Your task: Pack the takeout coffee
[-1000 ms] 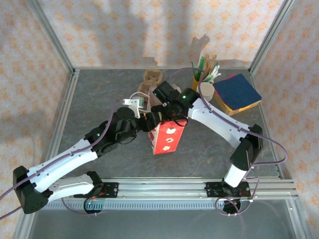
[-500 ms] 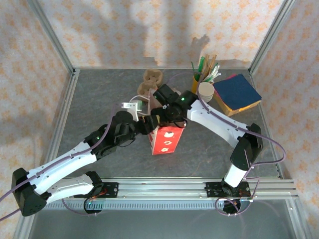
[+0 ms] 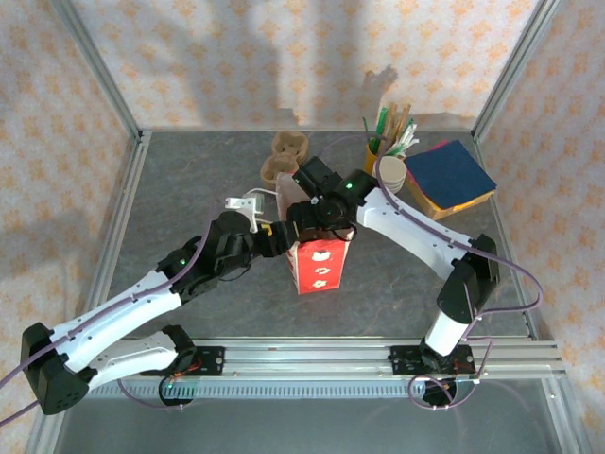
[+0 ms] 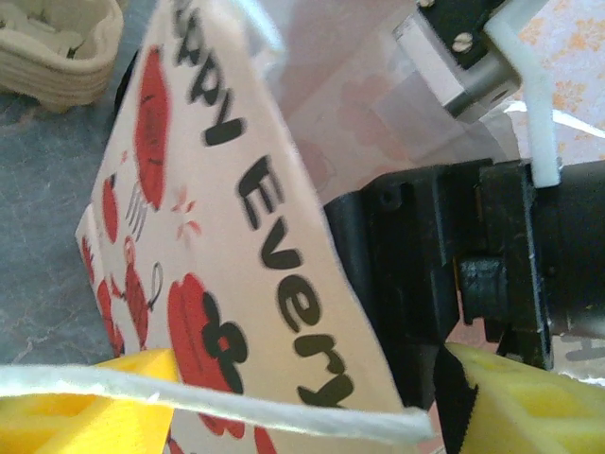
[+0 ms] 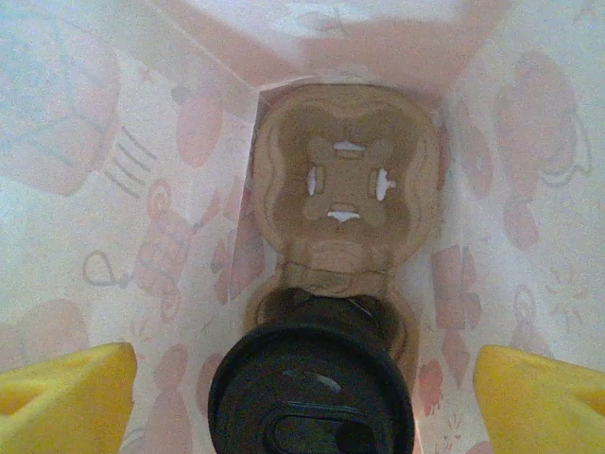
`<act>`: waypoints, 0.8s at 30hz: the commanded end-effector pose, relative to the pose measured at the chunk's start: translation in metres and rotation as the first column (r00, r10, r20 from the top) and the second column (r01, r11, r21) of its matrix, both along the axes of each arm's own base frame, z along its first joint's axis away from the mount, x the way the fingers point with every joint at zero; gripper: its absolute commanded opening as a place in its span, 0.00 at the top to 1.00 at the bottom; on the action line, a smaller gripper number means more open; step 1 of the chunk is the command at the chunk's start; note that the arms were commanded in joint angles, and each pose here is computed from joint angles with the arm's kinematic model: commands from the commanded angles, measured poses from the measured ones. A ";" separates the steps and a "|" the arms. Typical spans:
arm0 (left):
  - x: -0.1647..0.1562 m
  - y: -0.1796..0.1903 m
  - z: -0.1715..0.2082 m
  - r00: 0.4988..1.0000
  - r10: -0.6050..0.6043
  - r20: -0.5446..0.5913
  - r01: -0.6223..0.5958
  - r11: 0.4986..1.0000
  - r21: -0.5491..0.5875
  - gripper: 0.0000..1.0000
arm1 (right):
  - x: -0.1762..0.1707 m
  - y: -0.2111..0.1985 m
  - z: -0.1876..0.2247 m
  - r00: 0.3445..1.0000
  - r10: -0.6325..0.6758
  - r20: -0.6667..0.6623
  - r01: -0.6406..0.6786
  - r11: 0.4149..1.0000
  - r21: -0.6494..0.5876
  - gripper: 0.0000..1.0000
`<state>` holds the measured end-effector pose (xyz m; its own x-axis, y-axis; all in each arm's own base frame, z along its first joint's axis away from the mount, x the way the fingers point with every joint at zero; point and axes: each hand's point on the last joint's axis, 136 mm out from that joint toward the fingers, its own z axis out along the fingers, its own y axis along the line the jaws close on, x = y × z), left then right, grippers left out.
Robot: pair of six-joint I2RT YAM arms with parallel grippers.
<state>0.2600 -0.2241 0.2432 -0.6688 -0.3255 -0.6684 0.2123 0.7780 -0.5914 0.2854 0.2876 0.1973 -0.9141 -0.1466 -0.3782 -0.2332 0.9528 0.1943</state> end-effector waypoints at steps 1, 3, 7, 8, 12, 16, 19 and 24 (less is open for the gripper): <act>-0.006 0.014 -0.010 0.999 0.018 -0.032 -0.016 0.999 0.051 0.25 | 0.002 -0.005 0.020 0.999 -0.003 0.035 0.003 1.000 0.007 0.09; -0.006 0.015 -0.005 1.000 0.019 -0.022 -0.018 0.999 0.044 0.24 | 0.003 -0.004 0.022 0.999 -0.001 0.038 0.000 1.000 0.008 0.09; -0.006 0.013 0.002 1.000 0.007 -0.012 -0.007 0.999 0.032 0.24 | 0.003 -0.003 0.026 0.999 0.001 0.044 -0.002 1.000 0.012 0.09; -0.005 0.012 0.003 1.000 0.005 -0.010 -0.005 1.000 0.031 0.24 | 0.003 -0.002 0.028 0.999 0.001 0.047 -0.002 1.000 0.016 0.09; -0.005 0.012 0.012 1.000 0.000 0.006 0.000 1.000 0.024 0.24 | 0.003 0.003 0.038 0.998 0.009 0.059 -0.013 0.998 0.059 0.09; -0.005 0.011 0.019 1.000 -0.004 0.017 0.004 1.000 0.015 0.24 | 0.004 0.007 0.051 0.997 0.011 0.077 -0.018 0.996 0.093 0.09; -0.005 0.009 0.025 1.000 -0.013 0.027 0.013 1.000 0.002 0.24 | 0.004 0.007 0.057 0.996 0.007 0.087 -0.016 0.995 0.102 0.09; -0.004 0.008 0.033 0.999 -0.018 0.047 0.018 1.000 0.000 0.24 | 0.005 0.010 0.069 0.994 0.003 0.110 -0.019 0.989 0.146 0.09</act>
